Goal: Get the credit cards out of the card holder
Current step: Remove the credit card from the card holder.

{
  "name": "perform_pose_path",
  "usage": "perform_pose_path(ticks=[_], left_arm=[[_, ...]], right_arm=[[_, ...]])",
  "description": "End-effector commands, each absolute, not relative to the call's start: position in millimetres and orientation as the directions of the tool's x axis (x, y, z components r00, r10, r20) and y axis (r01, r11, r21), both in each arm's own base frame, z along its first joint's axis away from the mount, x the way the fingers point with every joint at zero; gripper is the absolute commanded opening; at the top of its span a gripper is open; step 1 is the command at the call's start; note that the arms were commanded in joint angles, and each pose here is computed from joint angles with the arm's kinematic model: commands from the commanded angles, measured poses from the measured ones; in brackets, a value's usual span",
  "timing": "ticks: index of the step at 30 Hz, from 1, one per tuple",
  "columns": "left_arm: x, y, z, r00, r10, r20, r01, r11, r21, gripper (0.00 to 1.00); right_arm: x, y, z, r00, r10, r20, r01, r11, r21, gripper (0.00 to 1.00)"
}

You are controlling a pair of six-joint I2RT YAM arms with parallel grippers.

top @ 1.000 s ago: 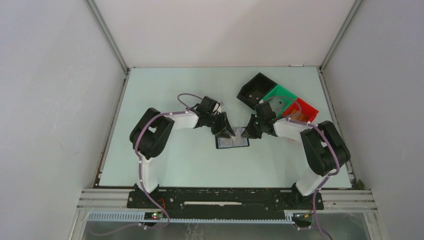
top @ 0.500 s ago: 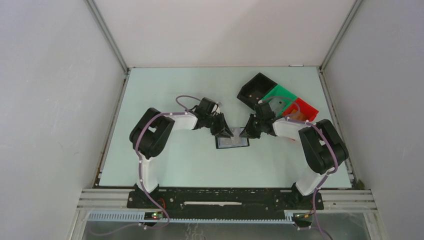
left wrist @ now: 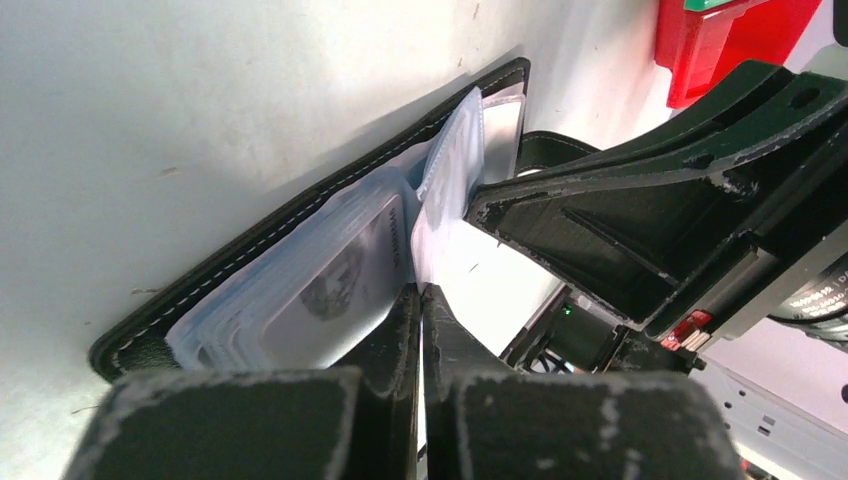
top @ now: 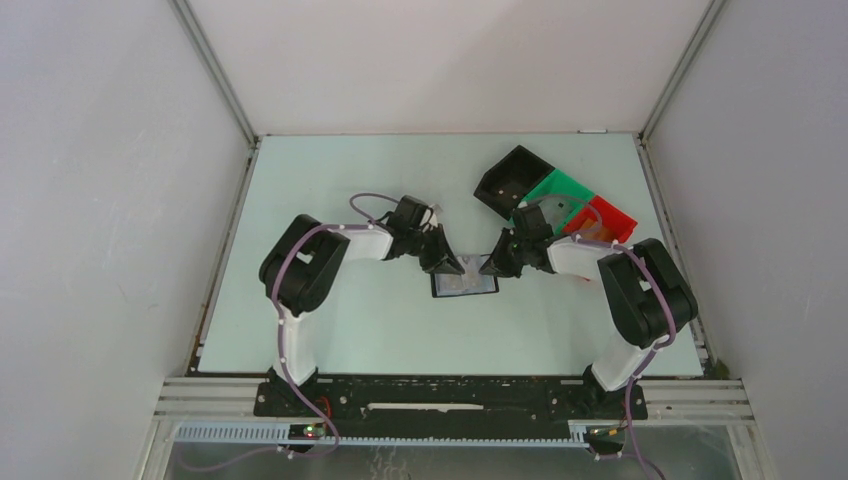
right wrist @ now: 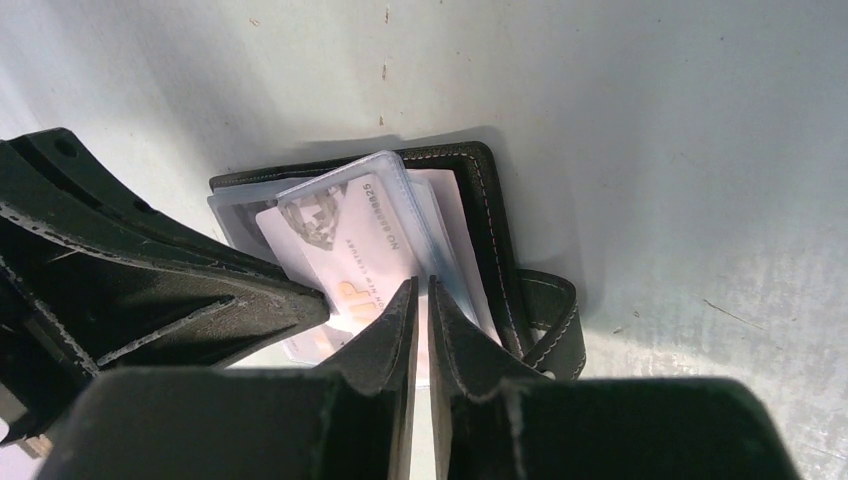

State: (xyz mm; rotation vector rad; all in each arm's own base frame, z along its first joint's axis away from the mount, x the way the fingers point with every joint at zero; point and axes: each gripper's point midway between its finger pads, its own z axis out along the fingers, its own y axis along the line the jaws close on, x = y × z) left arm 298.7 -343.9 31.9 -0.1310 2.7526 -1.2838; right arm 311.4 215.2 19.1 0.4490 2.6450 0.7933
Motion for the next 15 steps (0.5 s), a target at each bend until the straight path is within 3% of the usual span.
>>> perform_pose_path(ticks=[1, 11, 15], left_arm=[[299.8, -332.3, 46.9, -0.989, -0.114, -0.096, 0.008, 0.604, -0.797, 0.00], [287.0, -300.4, 54.4, -0.991, -0.108, -0.075, -0.008, 0.620, -0.785, 0.00], [276.3, -291.1, 59.4, -0.992, -0.063, -0.106, 0.041, 0.637, -0.770, 0.00]], right_arm=[[304.7, 201.6, 1.4, -0.888, 0.409, -0.209, 0.244, 0.806, 0.540, 0.16], [303.9, 196.9, 7.8, -0.888, 0.409, -0.212, 0.237, 0.800, 0.552, 0.16], [301.5, 201.6, 28.3, -0.893, 0.381, -0.239, 0.178, 0.787, 0.591, 0.24]])
